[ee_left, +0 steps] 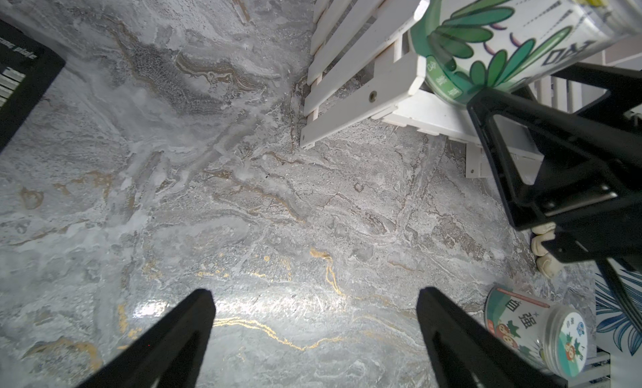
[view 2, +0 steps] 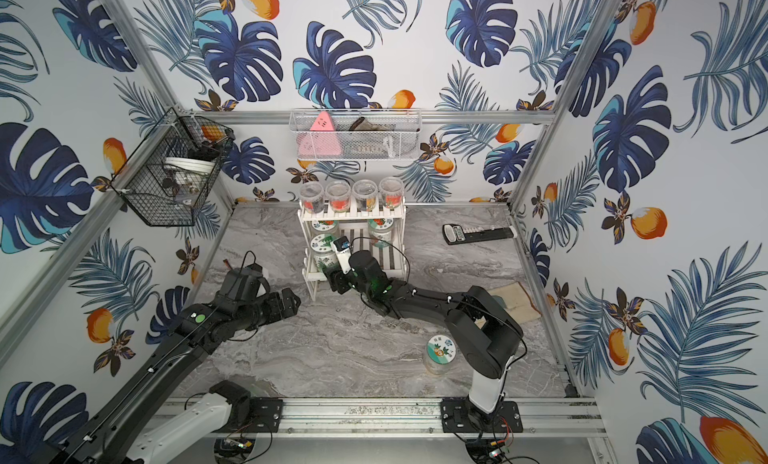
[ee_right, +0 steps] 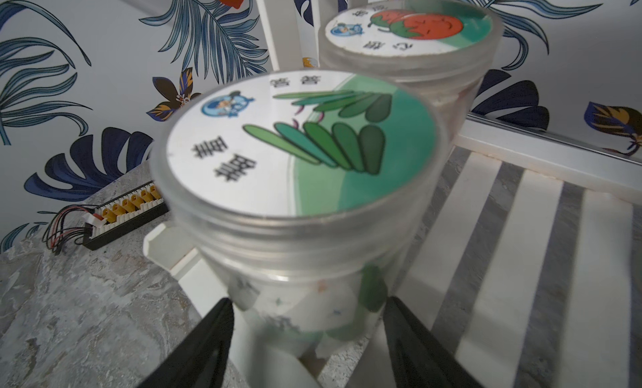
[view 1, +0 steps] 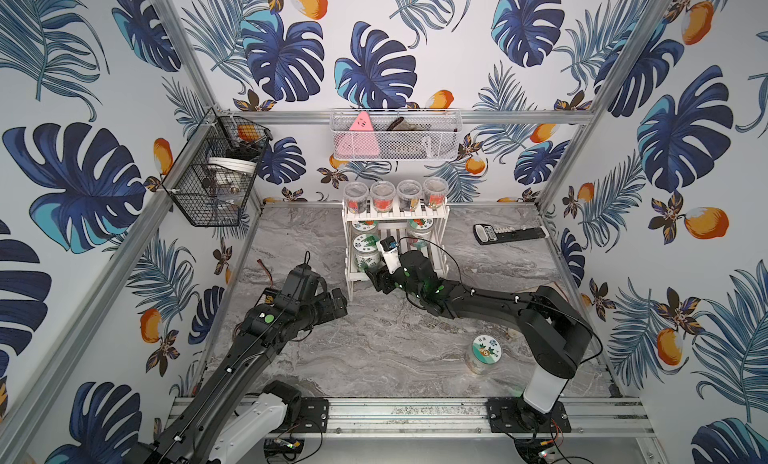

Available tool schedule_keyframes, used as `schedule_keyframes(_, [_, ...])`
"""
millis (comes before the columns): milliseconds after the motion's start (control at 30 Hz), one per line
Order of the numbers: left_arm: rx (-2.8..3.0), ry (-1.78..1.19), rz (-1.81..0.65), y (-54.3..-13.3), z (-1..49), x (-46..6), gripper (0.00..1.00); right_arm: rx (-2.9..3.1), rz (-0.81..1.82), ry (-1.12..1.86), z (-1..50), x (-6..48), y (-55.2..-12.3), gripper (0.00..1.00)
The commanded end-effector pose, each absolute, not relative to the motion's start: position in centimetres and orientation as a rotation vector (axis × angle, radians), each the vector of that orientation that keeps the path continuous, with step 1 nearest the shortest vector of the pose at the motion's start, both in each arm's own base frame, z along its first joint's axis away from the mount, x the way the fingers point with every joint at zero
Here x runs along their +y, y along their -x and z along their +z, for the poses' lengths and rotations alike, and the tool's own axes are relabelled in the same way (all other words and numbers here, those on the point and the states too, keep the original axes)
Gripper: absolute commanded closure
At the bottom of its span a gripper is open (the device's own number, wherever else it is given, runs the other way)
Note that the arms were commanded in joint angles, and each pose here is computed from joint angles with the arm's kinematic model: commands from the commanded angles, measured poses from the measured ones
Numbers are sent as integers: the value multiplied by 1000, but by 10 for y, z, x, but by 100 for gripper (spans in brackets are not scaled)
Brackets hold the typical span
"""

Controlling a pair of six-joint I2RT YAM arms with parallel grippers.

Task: Place the seed container on the shelf
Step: Place the seed jar on the shelf.

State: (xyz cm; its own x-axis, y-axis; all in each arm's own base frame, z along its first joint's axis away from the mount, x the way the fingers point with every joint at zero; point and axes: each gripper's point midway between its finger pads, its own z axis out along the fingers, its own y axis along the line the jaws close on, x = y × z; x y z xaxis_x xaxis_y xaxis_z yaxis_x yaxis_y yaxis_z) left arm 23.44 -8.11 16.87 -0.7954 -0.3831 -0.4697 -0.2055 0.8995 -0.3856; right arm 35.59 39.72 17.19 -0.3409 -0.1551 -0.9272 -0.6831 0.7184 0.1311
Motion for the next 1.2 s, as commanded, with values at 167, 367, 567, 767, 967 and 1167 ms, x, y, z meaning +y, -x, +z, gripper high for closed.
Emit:
schedule_keyframes(167, [2501,432,-415,-234,168,-78,1,1808,660,677,182,406,-359,28])
schedule_keyframes(367, [2501,430,-414,-234,168,-78,1,1834,596,621,179,398,-369,27])
schedule_keyframes(567, [2503,430,-420,-234,167,-80,2,1838,589,635,177,399,-368,27])
schedule_keyframes(767, [2502,430,-417,-234,167,-79,1,1828,659,684,179,406,-358,25])
schedule_keyframes(967, [2504,430,-428,-235,166,-81,1,1838,686,698,179,409,-355,24])
schedule_keyframes(1167, [2507,428,-425,-234,166,-80,1,1849,680,684,179,408,-357,23])
